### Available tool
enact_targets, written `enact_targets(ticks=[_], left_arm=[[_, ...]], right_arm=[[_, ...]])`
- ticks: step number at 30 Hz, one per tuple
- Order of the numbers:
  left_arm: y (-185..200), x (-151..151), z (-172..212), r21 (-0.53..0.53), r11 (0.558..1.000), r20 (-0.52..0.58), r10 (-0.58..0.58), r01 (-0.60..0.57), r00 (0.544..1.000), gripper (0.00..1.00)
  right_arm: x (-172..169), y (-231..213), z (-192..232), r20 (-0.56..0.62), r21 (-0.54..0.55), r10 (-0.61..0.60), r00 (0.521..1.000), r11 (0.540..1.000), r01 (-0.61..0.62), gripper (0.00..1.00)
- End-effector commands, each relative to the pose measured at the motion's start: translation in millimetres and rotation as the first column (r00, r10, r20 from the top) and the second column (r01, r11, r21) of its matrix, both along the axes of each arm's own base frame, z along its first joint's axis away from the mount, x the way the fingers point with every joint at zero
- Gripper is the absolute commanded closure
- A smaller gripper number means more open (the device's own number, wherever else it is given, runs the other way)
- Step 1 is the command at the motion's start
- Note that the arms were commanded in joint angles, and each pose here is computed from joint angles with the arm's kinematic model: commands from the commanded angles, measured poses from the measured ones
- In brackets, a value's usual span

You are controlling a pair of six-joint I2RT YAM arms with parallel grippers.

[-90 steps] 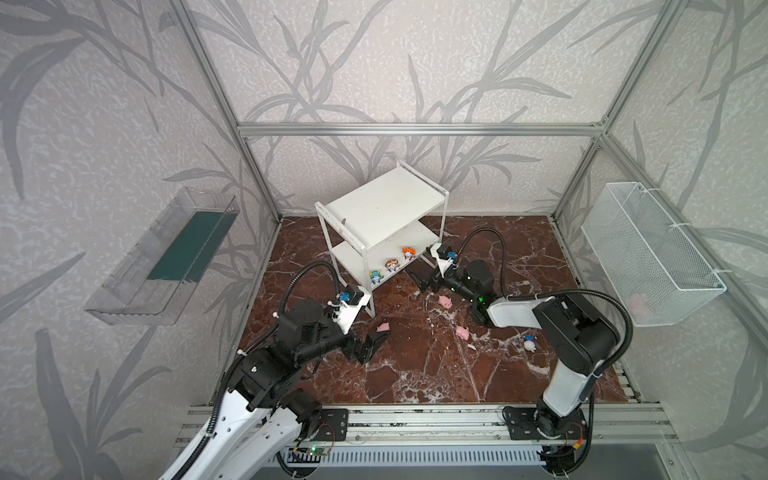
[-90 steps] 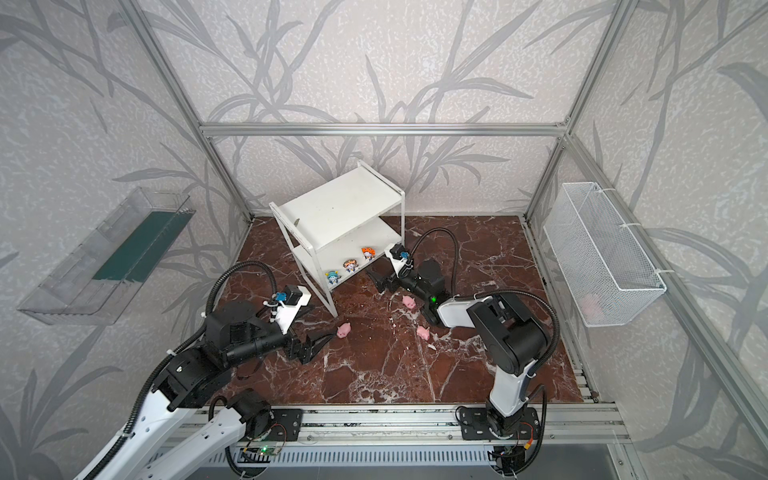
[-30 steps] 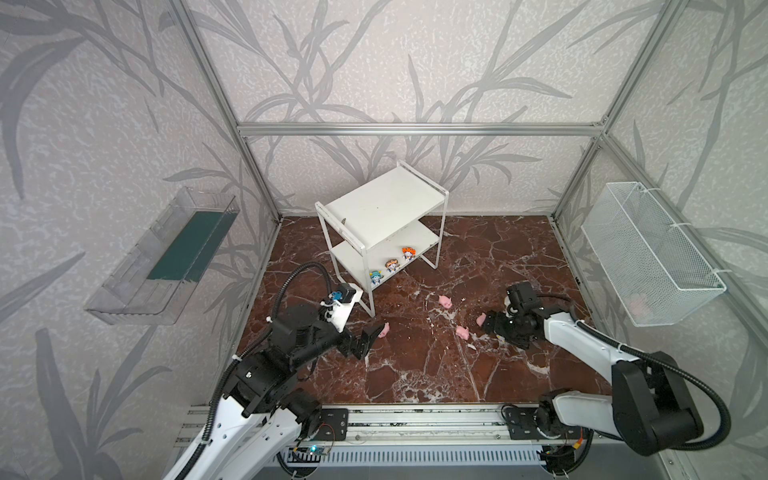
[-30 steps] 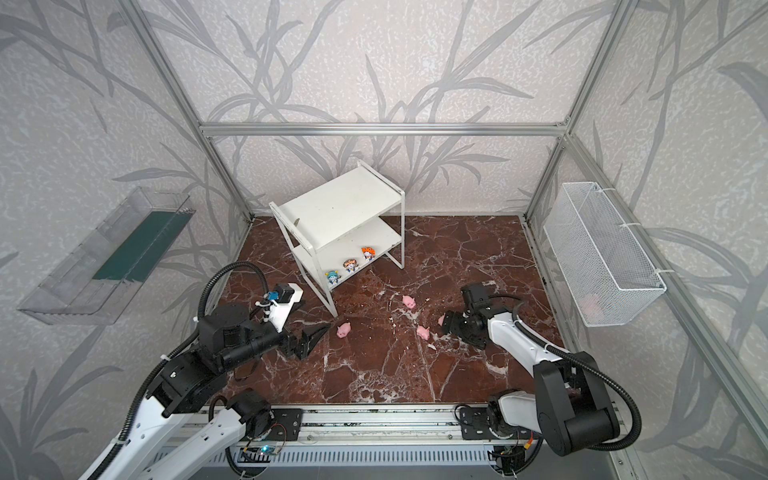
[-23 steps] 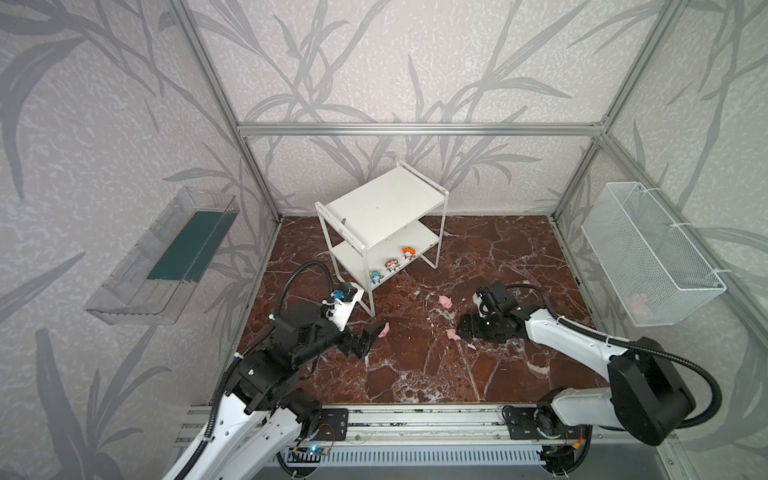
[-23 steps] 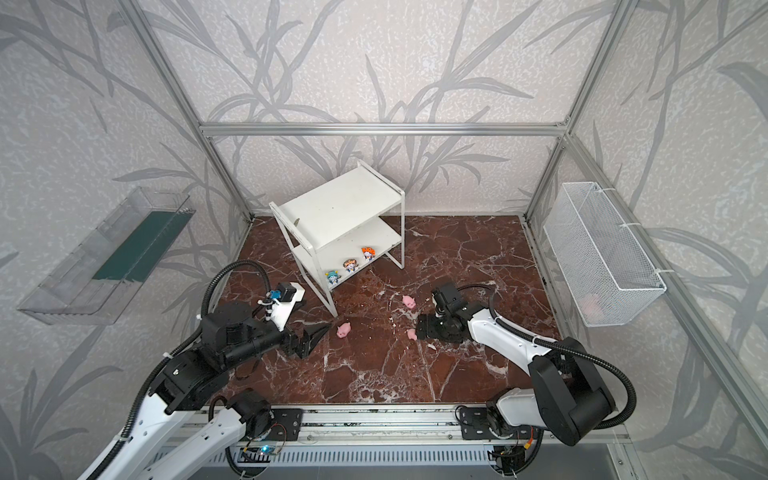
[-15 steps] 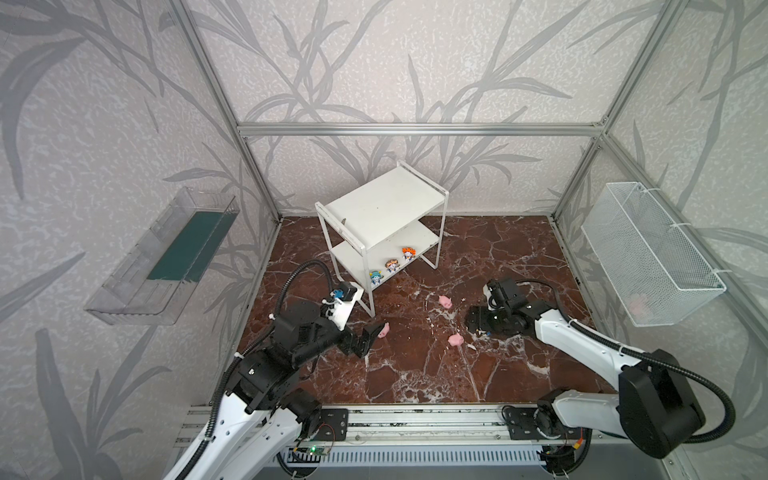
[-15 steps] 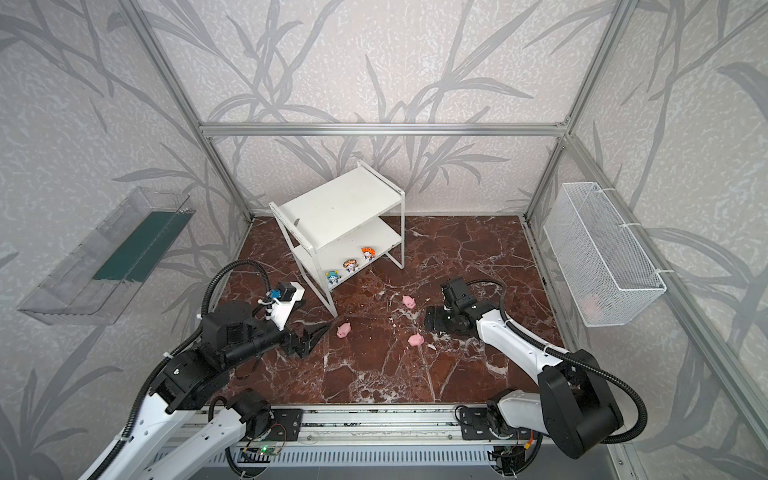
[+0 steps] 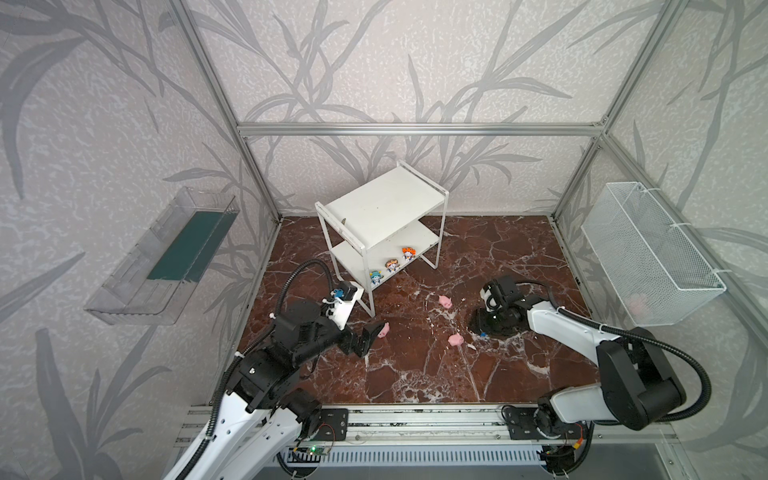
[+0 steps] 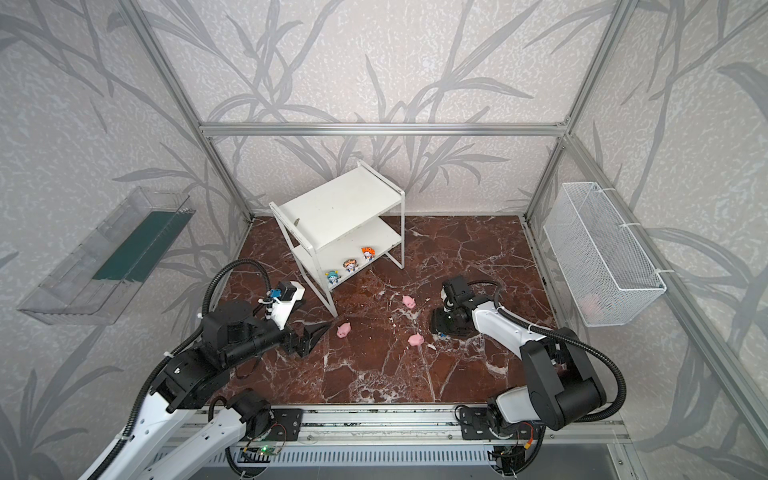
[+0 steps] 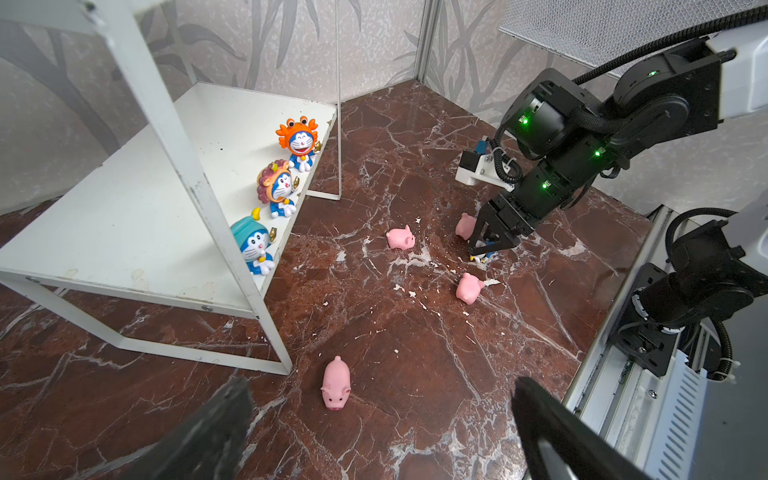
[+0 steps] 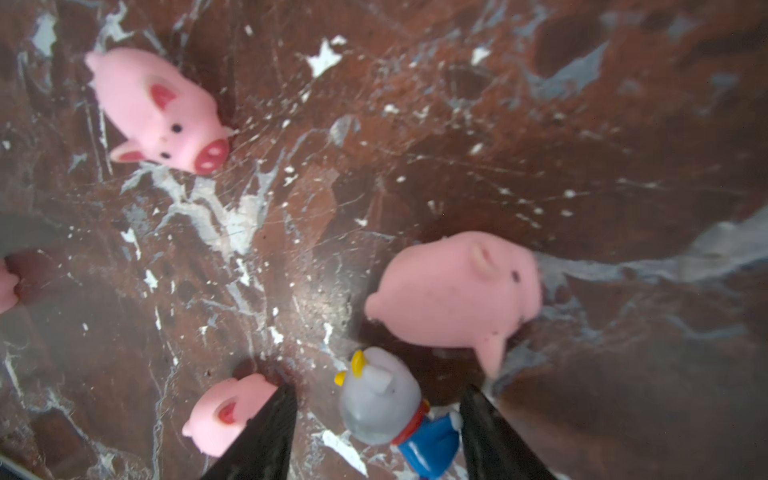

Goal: Place and organize the plastic toys onto the shelf
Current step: 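Lower the right gripper over the white-and-blue figurine among the pink pigs, then close the right gripper on the white-and-blue figurine and lift it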

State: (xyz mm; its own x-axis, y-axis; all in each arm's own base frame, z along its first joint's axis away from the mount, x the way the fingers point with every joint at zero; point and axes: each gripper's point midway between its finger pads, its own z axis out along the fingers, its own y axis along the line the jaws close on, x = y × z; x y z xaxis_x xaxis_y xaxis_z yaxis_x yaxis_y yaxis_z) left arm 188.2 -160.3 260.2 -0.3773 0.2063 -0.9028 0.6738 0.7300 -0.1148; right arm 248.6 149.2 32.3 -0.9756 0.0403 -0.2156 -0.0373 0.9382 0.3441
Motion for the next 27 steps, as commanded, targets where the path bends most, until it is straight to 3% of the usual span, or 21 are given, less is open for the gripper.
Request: enact_targets(ticks=[1,12,18,27], left_arm=[[-1,1,1,-0.003,1.0,0.004,-0.008,0.008,1.0,0.01],[0,2,2,-0.009,1.0,0.005,-0.004,0.004,1.0,0.01],[0,2,1,-0.01,1.0,0.005,-0.001,0.001,1.0,0.01],[0,3,2,-0.013,1.0,0.001,-0.003,0.003,1.0,0.01]], right_arm=[[-11,18,9,-0.004,0.045,0.082,0.997,0.996,-0.081,0.37],[4,11,7,0.04,-0.054,0.167,0.985,0.985,-0.165,0.36],[7,20,5,0.046,-0.041,0.249,0.967,0.968,-0.247,0.47],[2,22,-1,0.022,-0.036,0.268,0.963,0.963,-0.267,0.67]])
